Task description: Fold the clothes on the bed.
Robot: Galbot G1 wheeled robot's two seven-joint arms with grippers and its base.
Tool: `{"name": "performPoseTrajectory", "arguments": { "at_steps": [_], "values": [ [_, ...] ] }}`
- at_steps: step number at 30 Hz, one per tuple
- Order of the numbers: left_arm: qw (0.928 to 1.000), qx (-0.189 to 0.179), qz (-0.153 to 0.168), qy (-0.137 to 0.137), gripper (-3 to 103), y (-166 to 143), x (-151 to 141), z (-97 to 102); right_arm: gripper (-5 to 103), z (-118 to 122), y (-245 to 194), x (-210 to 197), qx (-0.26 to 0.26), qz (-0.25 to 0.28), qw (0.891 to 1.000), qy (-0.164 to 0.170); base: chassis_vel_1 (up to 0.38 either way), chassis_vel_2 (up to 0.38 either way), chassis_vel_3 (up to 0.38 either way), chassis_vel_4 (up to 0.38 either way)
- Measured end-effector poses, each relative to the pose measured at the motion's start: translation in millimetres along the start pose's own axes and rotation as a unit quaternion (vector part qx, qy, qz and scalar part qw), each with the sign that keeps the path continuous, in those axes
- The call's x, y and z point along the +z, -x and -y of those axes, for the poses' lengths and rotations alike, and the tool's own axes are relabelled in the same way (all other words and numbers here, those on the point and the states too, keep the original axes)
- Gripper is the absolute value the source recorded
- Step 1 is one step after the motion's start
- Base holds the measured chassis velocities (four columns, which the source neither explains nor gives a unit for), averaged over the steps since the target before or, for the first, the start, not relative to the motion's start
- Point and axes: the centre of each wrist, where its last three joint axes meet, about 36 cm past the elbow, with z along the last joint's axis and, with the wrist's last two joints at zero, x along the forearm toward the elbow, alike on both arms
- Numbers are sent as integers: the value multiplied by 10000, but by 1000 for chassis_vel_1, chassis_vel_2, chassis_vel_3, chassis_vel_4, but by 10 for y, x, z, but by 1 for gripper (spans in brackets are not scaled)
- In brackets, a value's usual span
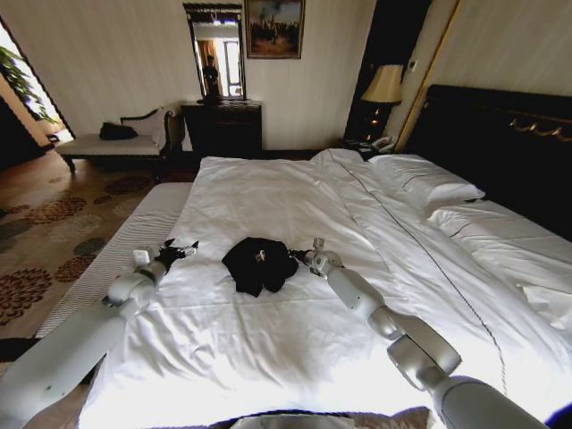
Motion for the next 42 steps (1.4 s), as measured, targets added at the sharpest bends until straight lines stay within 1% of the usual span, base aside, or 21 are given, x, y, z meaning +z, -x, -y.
{"name": "performPoseTrajectory", "arguments": {
  "at_steps": [1,2,4,5,6,12,14,16,18,22,23,28,29,30,32,33,34,35,37,39,42],
  "values": [
    [9999,113,-56,-106,100,198,36,87,0,7,-2,-26,12,19,10000,5,0,0,0,0],
    [9999,113,-56,-106,100,198,36,87,0,7,-2,-26,12,19,10000,5,0,0,0,0],
    [9989,338,-166,-291,101,535,94,284,0,25,-2,-23,37,13,10000,14,0,0,0,0],
    [9986,374,-195,-313,100,588,109,316,0,28,-2,-21,40,13,10000,15,0,0,0,0],
    [9975,495,-310,-401,98,787,164,445,0,35,-1,-5,56,2,10000,12,0,0,0,0],
    [9957,605,-459,-530,95,1112,215,644,0,61,-1,58,101,-33,9999,24,0,0,0,0],
    [9945,561,-548,-695,92,1253,268,713,0,79,-4,96,127,-48,9999,33,0,0,0,0],
    [9933,524,-637,-812,92,1316,312,738,0,109,-17,119,147,-45,9999,50,0,0,0,0],
    [9929,529,-684,-821,91,1331,329,755,0,135,-31,131,159,-36,9998,67,0,0,0,0],
    [9926,564,-783,-737,89,1330,387,786,0,181,-51,152,171,-12,9998,104,0,0,0,0],
    [9925,568,-809,-717,86,1325,408,786,0,187,-48,157,176,-10,9998,104,0,0,0,0],
    [9917,621,-883,-704,89,1289,484,819,0,188,-33,170,189,-5,9998,112,0,0,0,0],
    [9916,629,-887,-704,84,1284,490,824,0,187,-32,171,188,-5,9998,111,0,0,0,0],
    [9916,629,-887,-704,84,1284,490,824,0,187,-32,171,188,-5,9998,111,0,0,0,0],
    [9912,637,-919,-704,75,1276,525,835,0,182,-28,180,187,-13,9998,101,0,0,0,0],
    [9911,636,-929,-707,75,1281,536,843,0,180,-26,188,186,-18,9998,100,0,0,0,0],
    [9910,638,-934,-712,64,1288,543,855,0,180,-26,200,184,-23,9998,101,0,0,0,0],
    [9910,638,-934,-712,64,1288,543,855,0,180,-26,200,184,-23,9998,101,0,0,0,0],
    [9912,620,-925,-713,54,1293,545,871,0,173,-25,224,185,-37,9998,92,0,0,0,0],
    [9914,598,-921,-712,54,1292,544,872,0,170,-24,232,186,-42,9998,86,0,0,0,0],
    [9918,527,-913,-729,37,1281,553,872,0,166,-31,260,181,-54,9998,77,0,0,0,0]
  ]
}}
